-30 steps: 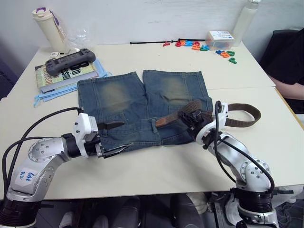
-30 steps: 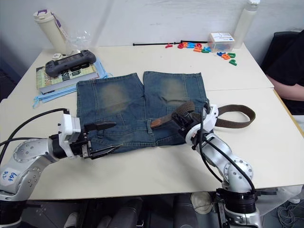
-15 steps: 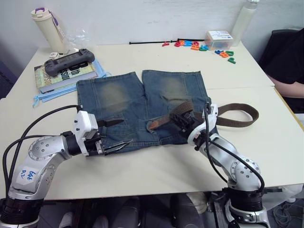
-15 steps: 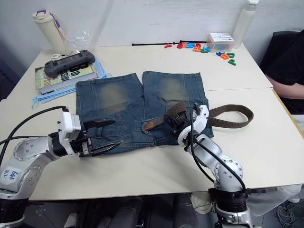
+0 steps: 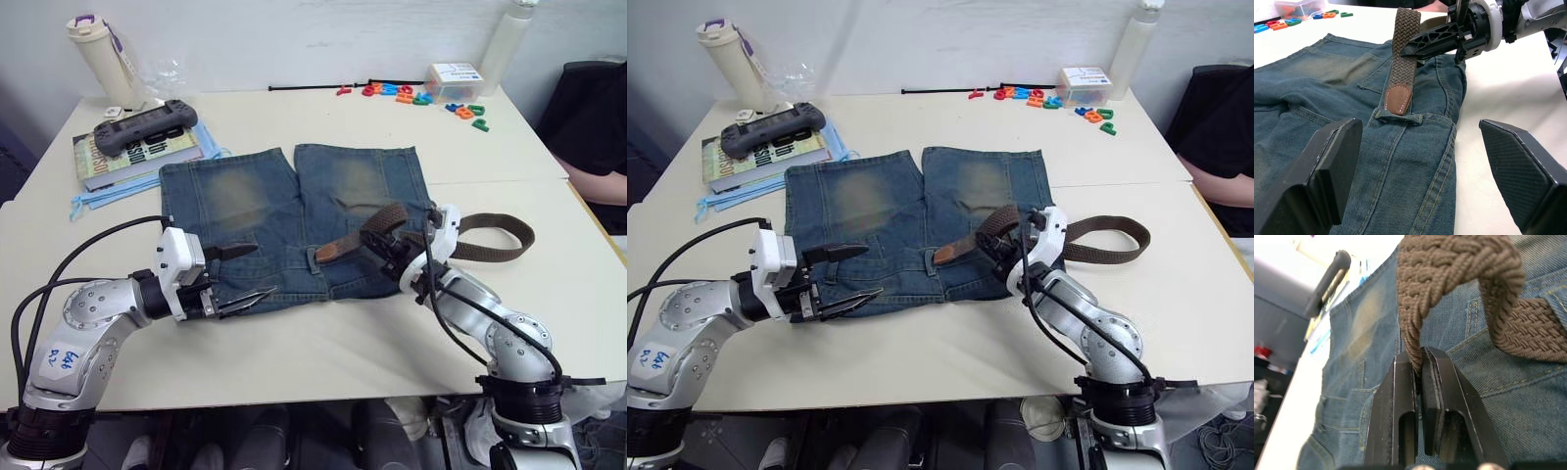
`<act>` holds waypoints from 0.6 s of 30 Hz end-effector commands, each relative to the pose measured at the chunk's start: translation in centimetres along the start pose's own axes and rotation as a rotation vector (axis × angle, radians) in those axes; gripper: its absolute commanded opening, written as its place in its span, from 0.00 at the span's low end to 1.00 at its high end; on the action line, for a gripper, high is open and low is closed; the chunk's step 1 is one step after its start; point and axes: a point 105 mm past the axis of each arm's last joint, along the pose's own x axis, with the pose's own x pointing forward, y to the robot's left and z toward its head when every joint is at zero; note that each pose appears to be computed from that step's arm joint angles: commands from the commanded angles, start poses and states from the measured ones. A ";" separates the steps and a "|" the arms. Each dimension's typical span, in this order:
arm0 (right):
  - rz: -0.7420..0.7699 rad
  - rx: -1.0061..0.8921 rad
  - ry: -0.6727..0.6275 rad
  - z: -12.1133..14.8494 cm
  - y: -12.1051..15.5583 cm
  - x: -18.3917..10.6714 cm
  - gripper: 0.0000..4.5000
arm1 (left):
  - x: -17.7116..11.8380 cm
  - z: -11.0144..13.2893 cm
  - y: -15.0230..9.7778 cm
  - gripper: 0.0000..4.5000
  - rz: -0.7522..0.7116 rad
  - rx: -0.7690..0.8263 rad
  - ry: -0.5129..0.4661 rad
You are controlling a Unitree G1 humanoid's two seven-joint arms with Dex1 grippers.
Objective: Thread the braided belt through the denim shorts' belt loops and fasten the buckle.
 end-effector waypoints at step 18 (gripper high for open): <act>0.035 -0.014 0.075 -3.2 2.2 -0.1 0.00 | 0.1 0.6 0.1 0.94 0.002 0.016 -0.009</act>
